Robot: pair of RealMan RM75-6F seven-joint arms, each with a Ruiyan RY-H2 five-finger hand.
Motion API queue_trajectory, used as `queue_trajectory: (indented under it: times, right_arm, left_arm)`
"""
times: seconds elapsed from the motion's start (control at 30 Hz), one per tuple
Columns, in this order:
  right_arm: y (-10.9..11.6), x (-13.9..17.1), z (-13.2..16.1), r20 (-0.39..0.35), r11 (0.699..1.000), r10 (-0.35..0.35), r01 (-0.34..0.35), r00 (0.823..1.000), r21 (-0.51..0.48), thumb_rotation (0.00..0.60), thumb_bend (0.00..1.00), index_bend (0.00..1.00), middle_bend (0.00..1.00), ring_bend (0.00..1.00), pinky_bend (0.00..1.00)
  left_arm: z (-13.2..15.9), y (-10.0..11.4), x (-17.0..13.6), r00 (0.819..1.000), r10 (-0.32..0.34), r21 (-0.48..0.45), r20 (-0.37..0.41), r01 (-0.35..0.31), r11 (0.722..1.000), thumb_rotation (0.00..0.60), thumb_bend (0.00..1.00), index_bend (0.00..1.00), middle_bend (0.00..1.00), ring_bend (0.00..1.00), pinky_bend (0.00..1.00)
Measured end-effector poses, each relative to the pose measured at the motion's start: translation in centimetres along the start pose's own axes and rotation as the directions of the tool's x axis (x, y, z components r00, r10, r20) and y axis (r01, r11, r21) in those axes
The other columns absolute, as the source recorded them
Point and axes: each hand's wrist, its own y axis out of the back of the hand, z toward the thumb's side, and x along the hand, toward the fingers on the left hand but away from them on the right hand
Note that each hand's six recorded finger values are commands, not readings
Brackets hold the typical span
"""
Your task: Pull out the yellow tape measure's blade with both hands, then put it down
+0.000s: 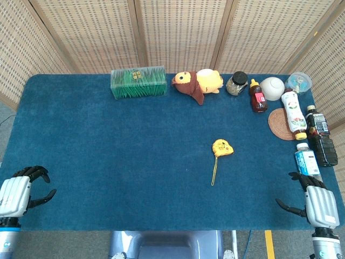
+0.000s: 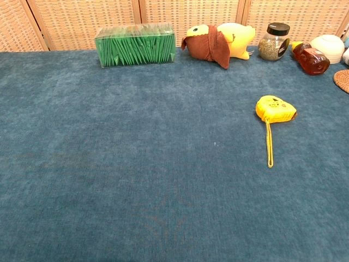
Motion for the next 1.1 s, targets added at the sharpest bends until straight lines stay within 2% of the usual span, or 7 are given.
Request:
queue_trajectory:
  times: [0.5,0.77,0.83,0.87,0.93,1.0,1.1]
  right_arm:
    - [0.0,-0.2,0.1,-0.01,1.0,0.006,-0.006,1.0,-0.001,0.445,0.17,0.27,0.35,0.28,0.27]
    - [0.7,-1.5,0.9,-0.068,1.0,0.004,-0.005,0.998,-0.013,0.443,0.17,0.27,0.35,0.28,0.27]
    - [0.7,-2.0,1.2,-0.085,1.0,0.011,-0.013,0.996,-0.024,0.394,0.17,0.27,0.35,0.27,0.27]
    - [0.8,-2.4,1.4,-0.096,0.999,0.016,-0.019,0.995,-0.033,0.327,0.17,0.27,0.35,0.27,0.27]
    - [0.9,-3.0,1.8,-0.117,0.998,0.024,-0.03,0.993,-0.054,0.149,0.17,0.27,0.34,0.27,0.27]
    - [1.1,-4.0,2.4,-0.148,0.996,0.035,-0.048,0.988,-0.081,0.04,0.17,0.28,0.34,0.27,0.27]
    - [1.3,-5.6,3.8,-0.202,0.99,0.056,-0.081,0.978,-0.114,0.0,0.17,0.31,0.34,0.27,0.25]
  left_arm:
    - [0.2,0.6,0.4,1.0,0.017,0.014,0.009,-0.017,1.0,0.592,0.19,0.53,0.38,0.3,0.33]
    - [0.4,1.2,0.6,0.999,0.024,0.024,0.024,-0.025,0.999,0.588,0.19,0.53,0.38,0.3,0.33]
    - [0.5,1.3,0.6,0.999,0.025,0.024,0.026,-0.025,0.999,0.591,0.19,0.53,0.38,0.3,0.33]
    - [0.5,1.4,0.6,0.999,0.025,0.024,0.026,-0.025,0.999,0.591,0.19,0.53,0.38,0.3,0.33]
    - [0.5,1.5,0.6,0.999,0.025,0.026,0.028,-0.026,0.999,0.592,0.19,0.53,0.38,0.3,0.33]
    - [0.5,1.7,0.7,0.999,0.028,0.031,0.031,-0.029,0.999,0.592,0.19,0.53,0.38,0.3,0.33]
    - [0.4,2.1,0.8,0.999,0.033,0.038,0.034,-0.035,0.999,0.591,0.19,0.53,0.38,0.3,0.33]
